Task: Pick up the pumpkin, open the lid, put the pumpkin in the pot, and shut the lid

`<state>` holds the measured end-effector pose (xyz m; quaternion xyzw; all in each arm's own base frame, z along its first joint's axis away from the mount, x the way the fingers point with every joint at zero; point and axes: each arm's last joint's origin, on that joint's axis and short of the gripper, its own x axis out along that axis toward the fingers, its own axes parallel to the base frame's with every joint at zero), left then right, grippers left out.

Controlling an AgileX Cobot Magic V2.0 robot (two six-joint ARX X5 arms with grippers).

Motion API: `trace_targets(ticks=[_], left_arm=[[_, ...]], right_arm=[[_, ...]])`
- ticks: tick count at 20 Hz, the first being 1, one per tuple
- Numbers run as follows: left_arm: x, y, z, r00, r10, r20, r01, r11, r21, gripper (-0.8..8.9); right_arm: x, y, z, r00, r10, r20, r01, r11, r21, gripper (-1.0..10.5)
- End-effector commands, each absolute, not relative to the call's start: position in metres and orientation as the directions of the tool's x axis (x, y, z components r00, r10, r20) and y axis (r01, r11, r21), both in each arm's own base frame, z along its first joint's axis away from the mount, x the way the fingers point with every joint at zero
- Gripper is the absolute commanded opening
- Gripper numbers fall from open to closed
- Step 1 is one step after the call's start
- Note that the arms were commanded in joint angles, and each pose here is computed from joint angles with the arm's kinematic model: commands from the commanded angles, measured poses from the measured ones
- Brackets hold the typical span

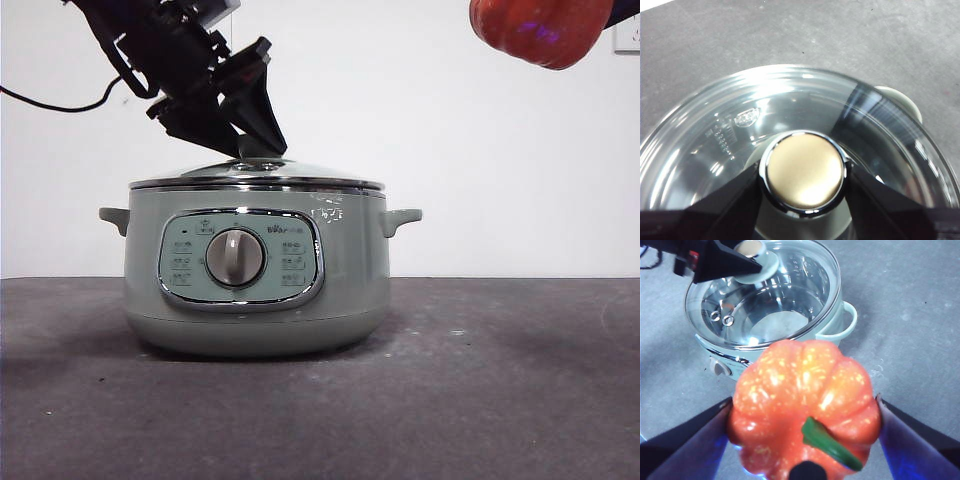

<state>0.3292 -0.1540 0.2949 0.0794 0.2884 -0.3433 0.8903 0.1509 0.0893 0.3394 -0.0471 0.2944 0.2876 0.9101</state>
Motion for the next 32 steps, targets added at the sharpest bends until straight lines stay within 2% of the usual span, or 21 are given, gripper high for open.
trace_targets(ticks=[1, 6, 9, 11, 15, 20, 27, 29, 32], left_arm=[[0.322, -0.152, 0.33, 0.642, -0.596, -0.482, 0.666, 0.745, -0.035, -0.08], [0.302, -0.138, 0.377, 0.699, -0.583, -0.415, 0.641, 0.768, 0.001, -0.08], [0.277, -0.12, 0.409, 0.728, -0.57, -0.38, 0.621, 0.784, 0.015, -0.08], [0.255, -0.106, 0.427, 0.75, -0.556, -0.358, 0.602, 0.798, 0.024, -0.08], [0.205, -0.079, 0.451, 0.786, -0.519, -0.335, 0.562, 0.826, 0.039, -0.08], [0.15, -0.057, 0.463, 0.817, -0.466, -0.339, 0.513, 0.856, 0.061, -0.08], [0.103, -0.04, 0.468, 0.835, -0.445, -0.324, 0.491, 0.868, 0.072, -0.08], [0.098, -0.038, 0.468, 0.835, -0.445, -0.325, 0.491, 0.868, 0.072, -0.08], [0.095, -0.037, 0.467, 0.833, -0.445, -0.33, 0.491, 0.868, 0.071, -0.08]], right_arm=[[0.151, 0.09, 0.34, 0.664, 0.496, -0.559, -0.548, 0.832, 0.088, -0.1], [0.157, 0.093, 0.342, 0.682, 0.509, -0.524, -0.553, 0.829, 0.086, -0.1], [0.17, 0.101, 0.34, 0.688, 0.523, -0.503, -0.561, 0.823, 0.089, -0.1], [0.184, 0.11, 0.34, 0.66, 0.562, -0.498, -0.594, 0.797, 0.112, -0.1], [0.225, 0.136, 0.346, 0.633, 0.578, -0.516, -0.622, 0.776, 0.107, -0.1], [0.283, 0.186, 0.341, 0.566, 0.606, -0.56, -0.686, 0.722, 0.088, -0.1], [0.342, 0.263, 0.298, 0.481, 0.614, -0.626, -0.765, 0.643, 0.043, -0.1], [0.35, 0.277, 0.276, 0.46, 0.604, -0.651, -0.784, 0.62, 0.022, -0.1], [0.358, 0.29, 0.245, 0.461, 0.551, -0.696, -0.782, 0.622, -0.025, -0.1]])
